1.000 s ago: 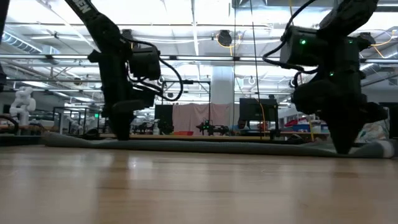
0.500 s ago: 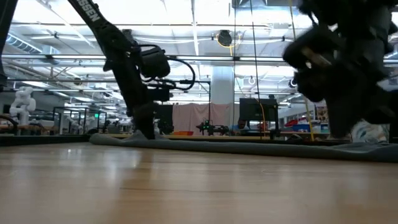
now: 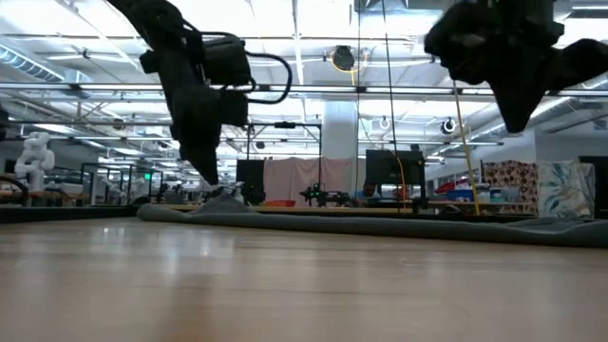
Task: Roll towel into tight, uniform cylinder
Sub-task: Roll the towel
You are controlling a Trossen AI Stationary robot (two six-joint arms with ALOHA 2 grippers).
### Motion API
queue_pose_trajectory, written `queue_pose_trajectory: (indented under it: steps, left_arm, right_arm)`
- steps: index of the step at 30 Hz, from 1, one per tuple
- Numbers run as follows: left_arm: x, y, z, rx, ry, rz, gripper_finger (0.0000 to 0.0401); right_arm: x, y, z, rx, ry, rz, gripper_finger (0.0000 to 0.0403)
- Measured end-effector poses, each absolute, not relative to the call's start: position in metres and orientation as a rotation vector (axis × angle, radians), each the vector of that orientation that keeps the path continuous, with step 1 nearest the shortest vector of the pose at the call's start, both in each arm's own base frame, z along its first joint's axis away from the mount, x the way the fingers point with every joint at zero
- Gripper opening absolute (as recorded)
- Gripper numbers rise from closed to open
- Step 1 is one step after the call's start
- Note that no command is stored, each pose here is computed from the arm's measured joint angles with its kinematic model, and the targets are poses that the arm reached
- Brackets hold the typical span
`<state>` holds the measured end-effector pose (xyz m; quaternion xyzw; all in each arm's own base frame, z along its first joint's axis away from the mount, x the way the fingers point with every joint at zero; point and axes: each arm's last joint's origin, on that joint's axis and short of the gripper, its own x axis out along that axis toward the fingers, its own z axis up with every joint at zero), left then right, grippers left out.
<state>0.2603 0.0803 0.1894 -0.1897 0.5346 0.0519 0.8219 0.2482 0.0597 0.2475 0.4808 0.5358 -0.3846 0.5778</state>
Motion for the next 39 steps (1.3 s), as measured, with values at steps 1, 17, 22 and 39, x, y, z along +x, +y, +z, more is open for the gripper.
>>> queue_pose_trajectory:
  steps: [1, 17, 22, 39]
  left_arm:
    - [0.260, 0.076, 0.191, -0.429, 1.134, 0.095, 0.0004]
    - [0.258, -0.006, 0.215, -0.563, 1.137, 0.016, 0.0004]
    - [0.254, -0.028, 0.222, -0.588, 1.113, 0.078, 0.0004]
    - [0.246, -0.068, 0.222, -0.557, 1.112, 0.132, 0.0004]
  right_arm:
    - [0.246, 0.053, 0.249, 1.097, 1.272, -0.935, 0.0000]
    - [0.219, -0.006, 0.186, 0.973, 1.429, -1.024, 0.0000]
    - [0.211, 0.005, 0.163, 1.028, 1.463, -0.986, 0.0000]
    - [0.231, 0.088, 0.152, 1.277, 1.245, -0.893, 0.0000]
